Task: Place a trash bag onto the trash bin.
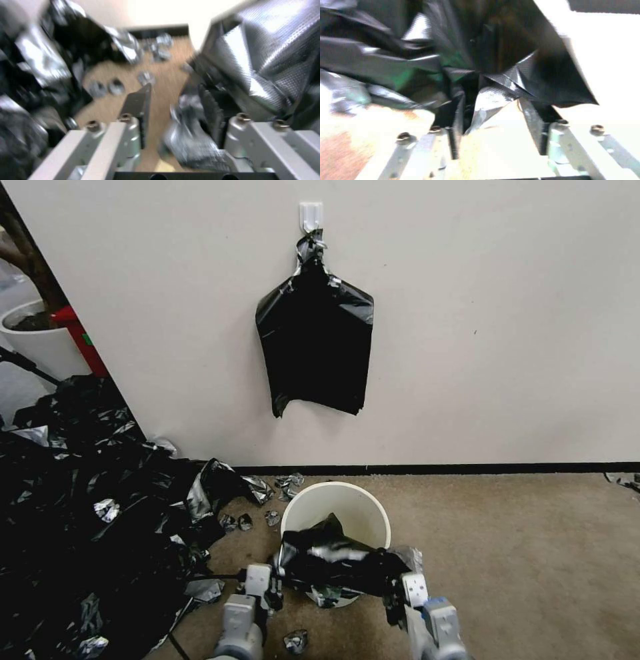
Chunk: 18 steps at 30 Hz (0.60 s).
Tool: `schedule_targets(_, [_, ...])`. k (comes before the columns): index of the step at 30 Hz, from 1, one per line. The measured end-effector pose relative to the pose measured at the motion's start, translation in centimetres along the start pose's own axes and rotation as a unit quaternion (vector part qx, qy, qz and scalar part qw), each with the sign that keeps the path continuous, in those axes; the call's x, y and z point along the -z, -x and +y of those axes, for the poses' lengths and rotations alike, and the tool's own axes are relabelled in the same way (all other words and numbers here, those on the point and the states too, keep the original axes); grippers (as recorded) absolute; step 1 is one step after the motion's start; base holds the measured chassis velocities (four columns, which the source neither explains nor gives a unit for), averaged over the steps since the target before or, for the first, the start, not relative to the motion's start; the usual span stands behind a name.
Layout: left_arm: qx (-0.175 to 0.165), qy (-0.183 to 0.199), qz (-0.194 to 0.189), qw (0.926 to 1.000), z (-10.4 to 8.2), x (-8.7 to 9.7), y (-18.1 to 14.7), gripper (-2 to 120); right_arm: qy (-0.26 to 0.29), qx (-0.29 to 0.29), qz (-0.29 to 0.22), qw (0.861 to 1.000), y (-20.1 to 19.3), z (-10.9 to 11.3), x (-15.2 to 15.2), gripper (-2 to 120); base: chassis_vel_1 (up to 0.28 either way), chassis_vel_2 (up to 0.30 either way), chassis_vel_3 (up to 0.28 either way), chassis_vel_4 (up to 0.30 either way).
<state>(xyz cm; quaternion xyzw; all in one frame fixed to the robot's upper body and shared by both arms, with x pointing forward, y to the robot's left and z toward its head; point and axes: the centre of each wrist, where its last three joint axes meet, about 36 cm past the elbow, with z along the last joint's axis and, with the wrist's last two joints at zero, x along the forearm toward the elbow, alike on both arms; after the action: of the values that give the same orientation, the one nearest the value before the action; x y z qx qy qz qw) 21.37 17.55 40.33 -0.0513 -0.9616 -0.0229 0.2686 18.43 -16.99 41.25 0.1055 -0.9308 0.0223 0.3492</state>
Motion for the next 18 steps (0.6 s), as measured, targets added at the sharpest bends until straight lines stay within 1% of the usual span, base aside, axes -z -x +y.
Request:
schedule_targets(1, [0.001,0.008,-0.015,0.9999,0.3,0.3,-0.5,45,0.001,0.003,-0.005,1.0,-1.0,0.0,0.1,52,0.0,0.0,0.0,0.0])
schedule_targets(2, [0.001,0.008,-0.015,0.9999,0.3,0.3,-0.5,45,0.001,0.003,-0.005,1.0,-1.0,0.0,0.1,52,0.0,0.0,0.0,0.0])
schedule_targets(3, [0.001,0.016,-0.027,0.9995,0.5,0.5,-1.1,50,0.002,0.006,-0.012,1.0,-1.9,0.0,0.2,55,0.0,0.0,0.0,0.0])
schedule_targets(4, [0.001,0.021,-0.033,0.9992,0.6,0.7,-1.5,55,0.003,0.008,-0.019,1.0,-2.5,0.0,0.3,61,0.0,0.0,0.0,0.0])
schedule_targets(5, [0.0,0.025,-0.039,0.9989,0.6,0.7,-1.9,59,0.005,0.01,-0.027,1.0,-3.0,0.0,0.4,65,0.0,0.0,0.0,0.0])
schedule_targets(6, [0.0,0.025,-0.039,0.9989,0.6,0.7,-1.9,59,0.005,0.01,-0.027,1.0,-3.0,0.0,0.4,65,0.0,0.0,0.0,0.0])
schedule_targets(8, [-0.004,0.037,-0.064,0.9972,0.7,0.9,-2.5,70,0.01,0.019,-0.066,0.998,-3.8,0.1,1.2,77,0.0,0.0,0.0,0.0])
schedule_targets(9, [-0.004,0.037,-0.064,0.9972,0.7,0.9,-2.5,70,0.01,0.019,-0.066,0.998,-3.8,0.1,1.2,77,0.0,0.0,0.0,0.0])
schedule_targets(10, [-0.009,0.04,-0.078,0.9961,0.7,1.0,-2.6,73,0.013,0.023,-0.08,0.996,-4.0,0.1,1.6,80,0.0,0.0,0.0,0.0])
schedule_targets(11, [-0.025,0.039,-0.112,0.9926,0.9,1.1,-2.7,80,0.022,0.034,-0.112,0.993,-4.1,0.1,2.6,87,0.0,0.0,0.0,0.0])
schedule_targets(12, [-0.036,0.035,-0.136,0.9895,1.1,1.3,-2.7,84,0.029,0.04,-0.134,0.99,-4.0,0.1,3.4,90,0.0,0.0,0.0,0.0])
schedule_targets(13, [-0.036,0.035,-0.136,0.9895,1.1,1.3,-2.7,84,0.029,0.04,-0.134,0.99,-4.0,0.1,3.4,90,0.0,0.0,0.0,0.0])
schedule_targets(14, [-0.044,0.031,-0.152,0.9869,1.3,1.6,-2.7,87,0.034,0.043,-0.15,0.987,-3.8,0.0,4.0,93,0.0,0.0,0.0,0.0])
schedule_targets(15, [-0.051,0.028,-0.169,0.9839,1.6,1.9,-2.6,91,0.039,0.047,-0.171,0.983,-3.4,-0.1,4.8,96,0.0,0.0,0.0,0.0])
schedule_targets(16, [-0.061,0.024,-0.199,0.9779,2.3,2.6,-2.4,97,0.049,0.053,-0.199,0.977,-2.3,-0.6,6.2,99,0.0,0.0,0.0,0.0])
schedule_targets(17, [-0.061,0.024,-0.199,0.9779,2.3,2.6,-2.4,97,0.049,0.053,-0.199,0.977,-2.3,-0.6,6.2,99,0.0,0.0,0.0,0.0])
schedule_targets(18, [-0.061,0.022,-0.221,0.9731,2.9,3.4,-2.0,99,0.06,0.057,-0.21,0.974,-1.1,-1.1,7.2,100,0.0,0.0,0.0,0.0])
